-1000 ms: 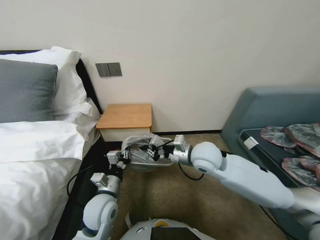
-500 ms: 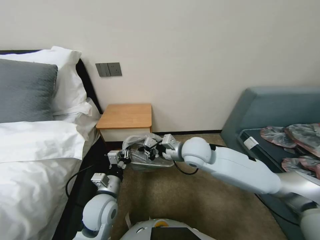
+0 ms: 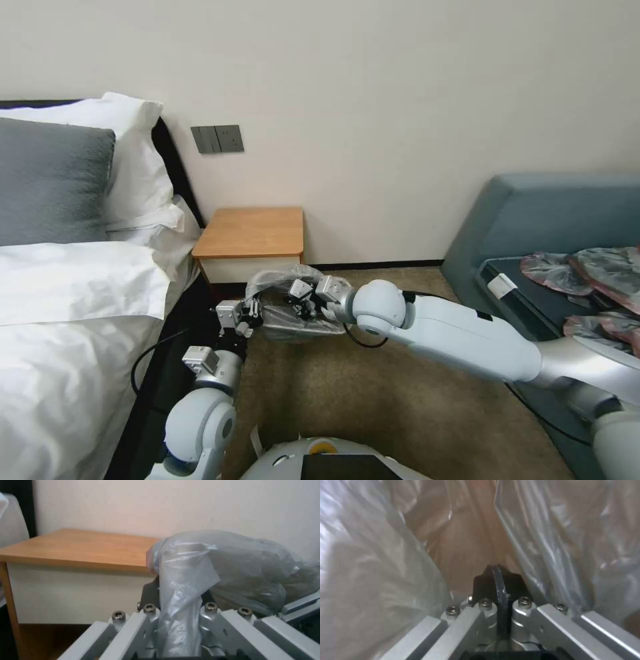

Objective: Pick up the garbage bag from the table and place it over the trash can.

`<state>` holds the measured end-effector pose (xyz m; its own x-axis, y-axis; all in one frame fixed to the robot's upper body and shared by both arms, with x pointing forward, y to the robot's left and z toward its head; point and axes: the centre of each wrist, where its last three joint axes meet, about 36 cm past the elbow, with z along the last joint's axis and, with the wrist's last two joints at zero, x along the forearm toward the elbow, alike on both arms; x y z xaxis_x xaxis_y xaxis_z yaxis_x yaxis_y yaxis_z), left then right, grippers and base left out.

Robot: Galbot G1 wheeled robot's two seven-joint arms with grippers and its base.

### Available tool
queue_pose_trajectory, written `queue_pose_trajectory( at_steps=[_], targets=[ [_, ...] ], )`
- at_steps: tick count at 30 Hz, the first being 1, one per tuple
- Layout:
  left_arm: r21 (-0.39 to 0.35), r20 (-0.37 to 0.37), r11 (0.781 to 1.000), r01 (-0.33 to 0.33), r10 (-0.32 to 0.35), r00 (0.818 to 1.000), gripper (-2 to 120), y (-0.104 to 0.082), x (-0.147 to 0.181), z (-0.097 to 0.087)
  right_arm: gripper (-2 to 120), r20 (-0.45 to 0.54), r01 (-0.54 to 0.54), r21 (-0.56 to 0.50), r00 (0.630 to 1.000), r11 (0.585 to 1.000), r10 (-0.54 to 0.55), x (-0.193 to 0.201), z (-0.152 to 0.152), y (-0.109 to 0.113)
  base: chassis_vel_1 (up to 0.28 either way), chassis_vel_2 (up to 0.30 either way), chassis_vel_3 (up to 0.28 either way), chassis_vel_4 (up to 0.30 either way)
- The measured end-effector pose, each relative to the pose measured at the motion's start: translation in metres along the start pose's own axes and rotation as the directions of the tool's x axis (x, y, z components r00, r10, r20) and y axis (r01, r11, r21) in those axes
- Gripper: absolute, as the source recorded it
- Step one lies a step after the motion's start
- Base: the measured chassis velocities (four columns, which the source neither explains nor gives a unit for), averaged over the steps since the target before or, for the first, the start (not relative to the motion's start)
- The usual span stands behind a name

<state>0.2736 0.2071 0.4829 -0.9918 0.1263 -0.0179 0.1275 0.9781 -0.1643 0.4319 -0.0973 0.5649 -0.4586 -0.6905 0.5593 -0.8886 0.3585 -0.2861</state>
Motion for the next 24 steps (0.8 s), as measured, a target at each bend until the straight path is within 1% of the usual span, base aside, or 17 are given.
queue_pose_trajectory(
  at_steps=[4, 7, 8, 11, 18, 24],
  targets=[
    [-0.026, 0.009, 1.0, -0.005, 0.005, 1.0, 7, 0.0, -0.001, 0.001, 0, -0.01, -0.008, 0.007, 1.0, 1.0, 0.008, -0.006, 0.001, 0.003, 0.0, 0.0, 0.0, 0.0],
    [-0.067, 0.025, 0.998, -0.012, 0.013, 1.0, 7, 0.001, -0.001, 0.003, 0, -0.019, -0.014, 0.015, 1.0, 1.0, 0.015, -0.011, 0.0, 0.005, 0.0, 0.0, 0.0, 0.0],
    [-0.067, 0.025, 0.998, -0.012, 0.013, 1.0, 7, 0.001, -0.001, 0.003, 0, -0.019, -0.014, 0.015, 1.0, 1.0, 0.015, -0.011, 0.0, 0.005, 0.0, 0.0, 0.0, 0.0],
    [-0.099, 0.039, 0.995, -0.021, 0.025, 0.999, 7, 0.001, 0.0, 0.003, 0, -0.031, -0.026, 0.02, 0.999, 0.999, 0.027, -0.02, 0.0, 0.007, 0.0, 0.0, 0.0, 0.0],
    [-0.11, 0.046, 0.993, -0.031, 0.036, 0.998, 7, 0.0, 0.001, 0.003, 0, -0.052, -0.03, 0.02, 0.998, 0.999, 0.031, -0.03, 0.003, 0.008, 0.0, 0.0, 0.0, 0.0],
    [-0.123, 0.059, 0.992, -0.038, 0.045, 0.997, 7, -0.001, 0.004, 0.001, 0, -0.078, -0.058, 0.025, 0.995, 0.998, 0.06, -0.041, 0.008, 0.011, 0.0, 0.0, 0.0, 0.0]
  ],
)
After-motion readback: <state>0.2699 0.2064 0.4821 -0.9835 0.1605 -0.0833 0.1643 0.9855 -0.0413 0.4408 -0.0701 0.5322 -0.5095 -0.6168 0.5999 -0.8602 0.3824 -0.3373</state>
